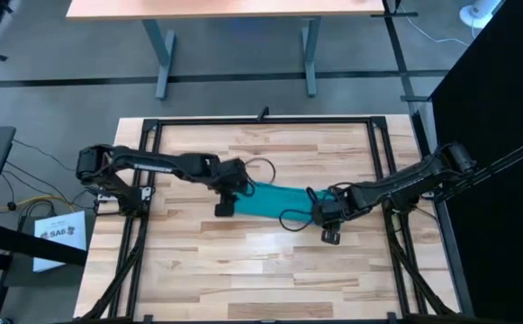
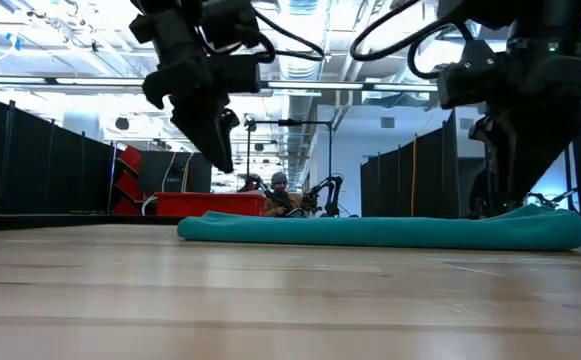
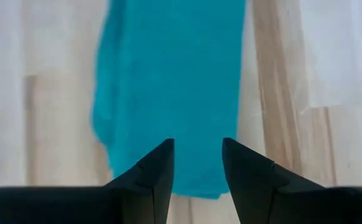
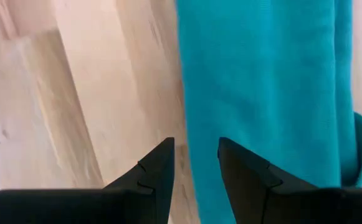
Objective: Roll towel
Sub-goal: Roll the blue towel
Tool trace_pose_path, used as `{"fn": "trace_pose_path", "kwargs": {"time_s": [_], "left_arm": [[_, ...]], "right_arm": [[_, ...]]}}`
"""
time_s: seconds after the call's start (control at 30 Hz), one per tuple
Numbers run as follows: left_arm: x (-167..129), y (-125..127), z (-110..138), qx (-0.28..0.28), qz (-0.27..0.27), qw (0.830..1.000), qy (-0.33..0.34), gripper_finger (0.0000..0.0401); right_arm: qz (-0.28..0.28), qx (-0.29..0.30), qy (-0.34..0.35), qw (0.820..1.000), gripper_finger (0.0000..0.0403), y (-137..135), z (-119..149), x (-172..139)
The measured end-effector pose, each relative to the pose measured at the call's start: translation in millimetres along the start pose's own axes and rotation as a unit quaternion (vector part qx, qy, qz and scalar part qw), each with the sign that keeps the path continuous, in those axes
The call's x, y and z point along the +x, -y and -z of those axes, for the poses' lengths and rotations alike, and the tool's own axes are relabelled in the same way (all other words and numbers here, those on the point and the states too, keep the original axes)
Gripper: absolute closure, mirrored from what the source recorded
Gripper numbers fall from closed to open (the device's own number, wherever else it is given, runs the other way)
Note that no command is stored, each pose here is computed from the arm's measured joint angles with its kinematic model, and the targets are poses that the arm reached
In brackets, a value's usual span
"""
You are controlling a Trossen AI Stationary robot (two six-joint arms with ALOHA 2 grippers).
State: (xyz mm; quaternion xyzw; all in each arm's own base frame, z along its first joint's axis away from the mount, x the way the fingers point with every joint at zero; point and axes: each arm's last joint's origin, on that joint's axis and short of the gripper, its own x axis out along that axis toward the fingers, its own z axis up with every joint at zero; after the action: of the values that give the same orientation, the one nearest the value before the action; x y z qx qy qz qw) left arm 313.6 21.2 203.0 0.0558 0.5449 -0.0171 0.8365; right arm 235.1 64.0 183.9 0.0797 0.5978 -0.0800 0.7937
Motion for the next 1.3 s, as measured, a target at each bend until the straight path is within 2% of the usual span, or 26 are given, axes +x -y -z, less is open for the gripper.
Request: {"fn": "trace_pose_path", "kwargs": {"time_s": [0.13,0.23,0.37,0.6,1.0,1.3], "left_arm": [[4.8,8.6,-14.1,0.023,-0.032,0.999,-0.009,0.0275],[9.1,9.5,-20.6,0.034,-0.038,0.999,-0.007,0.026],[26.2,7.2,-18.5,0.066,-0.04,0.996,-0.032,0.0235],[60.0,1.8,-12.0,0.07,-0.057,0.993,-0.079,0.0198],[72.2,2.8,-16.0,0.054,-0.077,0.994,-0.065,0.0195],[72.6,4.6,-14.8,0.045,-0.079,0.993,-0.07,0.0196]], "right_arm": [[-0.001,0.021,0.0,1.0,0.0281,-0.3,0.2,0.0],[0.001,0.033,-0.003,0.999,0.0259,0.8,0.2,0.1],[0.004,0.05,-0.003,0.999,0.0217,5.7,-2.1,0.6],[0.018,0.057,-0.022,0.998,0.0162,11.8,-0.2,1.0],[0.048,0.052,-0.078,0.994,0.0158,19.2,35.4,26.4],[0.007,0.049,-0.035,0.998,0.0159,7.8,37.0,33.4]]}}
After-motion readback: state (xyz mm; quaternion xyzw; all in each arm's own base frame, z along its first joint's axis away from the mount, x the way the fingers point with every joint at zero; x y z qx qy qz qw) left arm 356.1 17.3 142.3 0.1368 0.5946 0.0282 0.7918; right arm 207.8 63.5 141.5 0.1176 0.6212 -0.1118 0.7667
